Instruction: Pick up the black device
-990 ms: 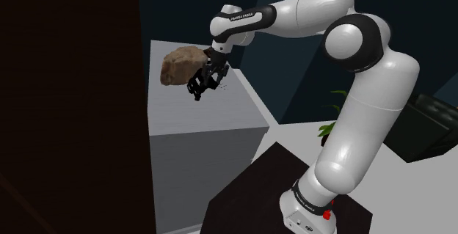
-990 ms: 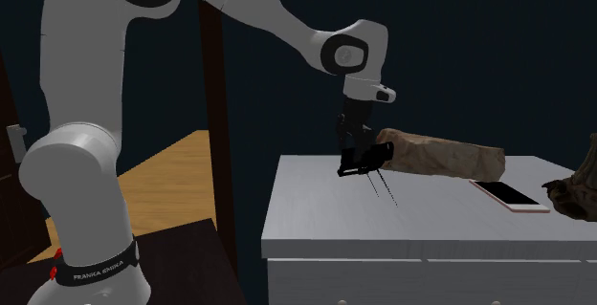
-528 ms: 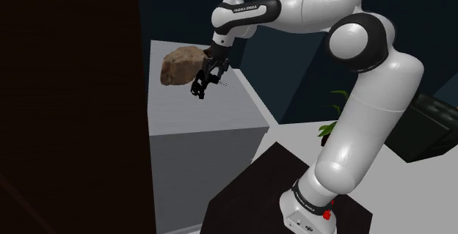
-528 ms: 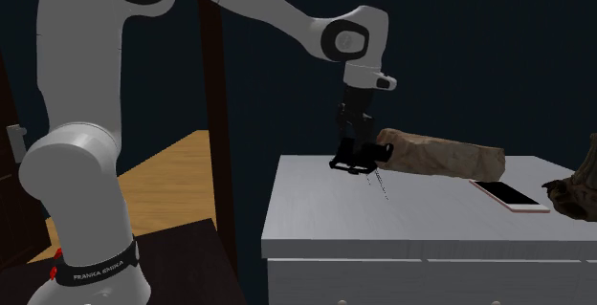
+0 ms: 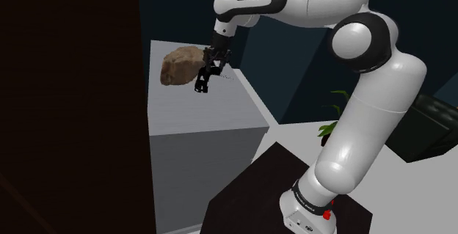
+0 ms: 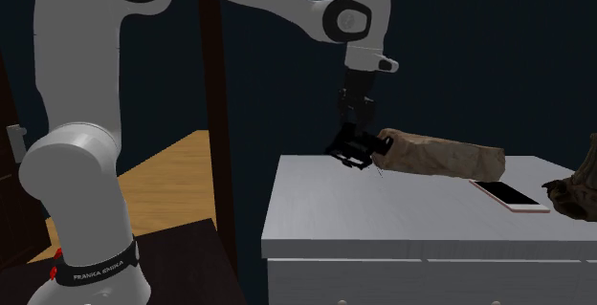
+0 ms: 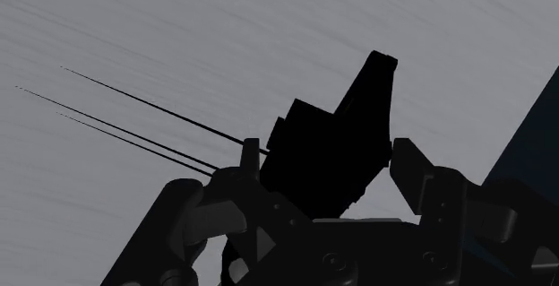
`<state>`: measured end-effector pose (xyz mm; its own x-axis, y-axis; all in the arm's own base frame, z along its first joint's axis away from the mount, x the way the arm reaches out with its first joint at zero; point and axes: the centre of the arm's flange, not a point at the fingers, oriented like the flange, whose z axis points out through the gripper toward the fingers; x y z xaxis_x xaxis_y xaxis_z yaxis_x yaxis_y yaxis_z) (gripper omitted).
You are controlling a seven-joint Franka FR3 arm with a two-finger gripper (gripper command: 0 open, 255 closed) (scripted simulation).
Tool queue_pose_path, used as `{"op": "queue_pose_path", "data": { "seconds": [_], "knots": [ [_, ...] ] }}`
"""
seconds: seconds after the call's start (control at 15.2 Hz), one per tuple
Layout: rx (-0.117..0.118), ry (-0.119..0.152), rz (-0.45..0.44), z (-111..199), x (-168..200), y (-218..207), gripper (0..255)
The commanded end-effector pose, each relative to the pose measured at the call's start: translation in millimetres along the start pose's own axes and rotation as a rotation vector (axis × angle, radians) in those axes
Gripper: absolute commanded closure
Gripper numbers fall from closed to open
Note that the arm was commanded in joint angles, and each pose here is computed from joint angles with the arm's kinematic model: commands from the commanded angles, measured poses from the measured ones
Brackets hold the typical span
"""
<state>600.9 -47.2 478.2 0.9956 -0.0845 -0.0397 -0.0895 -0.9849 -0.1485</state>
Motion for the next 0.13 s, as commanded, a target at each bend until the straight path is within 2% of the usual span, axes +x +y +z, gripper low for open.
{"op": "queue_pose_path", "data": {
  "seconds": [0.0,0.07],
  "knots": [
    [0.0,0.0,0.0,-6.5,-0.9,-0.5,255],
    [0.0,0.0,0.0,-6.5,-0.9,-0.6,255]
  ]
}}
